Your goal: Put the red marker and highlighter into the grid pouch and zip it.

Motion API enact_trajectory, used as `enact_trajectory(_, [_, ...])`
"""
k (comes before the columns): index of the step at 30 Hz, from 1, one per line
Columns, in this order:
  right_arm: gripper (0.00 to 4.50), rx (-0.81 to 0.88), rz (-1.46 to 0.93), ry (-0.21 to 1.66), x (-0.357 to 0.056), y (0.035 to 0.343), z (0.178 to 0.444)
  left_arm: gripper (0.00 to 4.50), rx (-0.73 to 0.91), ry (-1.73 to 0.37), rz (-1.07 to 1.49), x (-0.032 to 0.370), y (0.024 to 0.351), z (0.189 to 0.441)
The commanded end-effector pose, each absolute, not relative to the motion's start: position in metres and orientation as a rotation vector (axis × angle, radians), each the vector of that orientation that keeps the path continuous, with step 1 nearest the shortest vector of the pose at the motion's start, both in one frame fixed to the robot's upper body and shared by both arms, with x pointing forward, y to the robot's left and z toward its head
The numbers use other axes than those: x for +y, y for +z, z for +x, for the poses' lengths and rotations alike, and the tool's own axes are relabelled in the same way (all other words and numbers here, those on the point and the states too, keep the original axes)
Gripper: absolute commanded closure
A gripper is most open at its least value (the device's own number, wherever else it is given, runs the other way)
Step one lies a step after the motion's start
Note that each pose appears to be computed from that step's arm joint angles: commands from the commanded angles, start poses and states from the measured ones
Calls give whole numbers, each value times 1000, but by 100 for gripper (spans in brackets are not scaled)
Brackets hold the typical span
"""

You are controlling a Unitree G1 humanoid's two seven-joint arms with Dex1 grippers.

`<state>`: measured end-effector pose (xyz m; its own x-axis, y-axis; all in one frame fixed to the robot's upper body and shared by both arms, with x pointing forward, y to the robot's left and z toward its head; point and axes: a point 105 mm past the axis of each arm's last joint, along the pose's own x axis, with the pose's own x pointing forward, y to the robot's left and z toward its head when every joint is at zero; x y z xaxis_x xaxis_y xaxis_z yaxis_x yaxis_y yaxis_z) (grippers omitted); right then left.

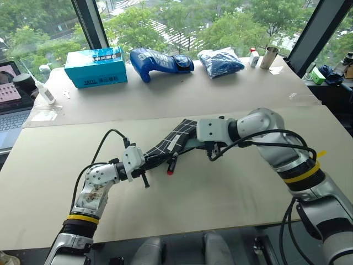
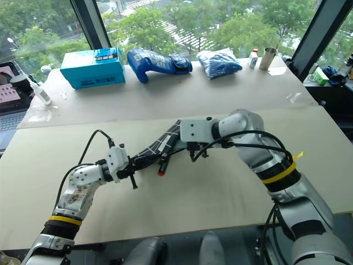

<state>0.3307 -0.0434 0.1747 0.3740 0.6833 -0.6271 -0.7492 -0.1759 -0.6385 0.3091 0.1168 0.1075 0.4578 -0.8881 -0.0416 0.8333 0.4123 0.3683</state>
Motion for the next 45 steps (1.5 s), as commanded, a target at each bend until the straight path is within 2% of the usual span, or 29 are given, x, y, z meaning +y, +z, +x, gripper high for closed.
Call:
enact_trajectory(1, [346,-144,-1321,1347,-13,186,313,450,-227,-1111,377,110,118,308])
enact_trajectory(4, [346,-163,-1433,1343,-13,175,318,450,-229,-1113,376,110,119,309])
enact_trajectory(8, [346,-134,-1612,1254,-29,163,343,450,-237,-1107,372,111,121,311])
enact_trajectory(14, [346,-28,-1600,1110,-71,179,370,450,-235,-1096,364,113,121,309])
enact_trajectory(19, [346,-68,-1586,1065,-77,194,373,450,-230,-1094,362,114,120,309])
enact_trajectory(23, [346,-216,-1527,1178,-42,186,351,450,-240,-1097,361,111,125,312])
enact_trajectory(25, [346,-237,-1510,1225,-34,179,344,450,-245,-1096,360,110,126,313])
enact_trajectory(27, [245,-217,-1426,1236,-33,181,342,450,-246,-1095,360,111,127,313])
enact_trajectory(31, [124,-173,-1302,1161,-45,199,354,450,-247,-1088,360,112,127,312])
enact_trajectory(34, [17,-141,-1218,1103,-66,219,362,450,-248,-1070,348,114,128,313])
enact_trajectory(35, [4,-126,-1168,1091,-72,225,363,450,-250,-1062,340,114,129,313])
enact_trajectory(39, [4,-97,-914,1076,-111,257,356,450,-271,-953,240,125,140,325])
enact_trajectory(42, [4,-4,-710,1051,-130,256,349,450,-280,-877,178,138,148,333])
enact_trajectory(45, [4,154,-543,941,-132,234,353,450,-278,-846,179,149,151,336])
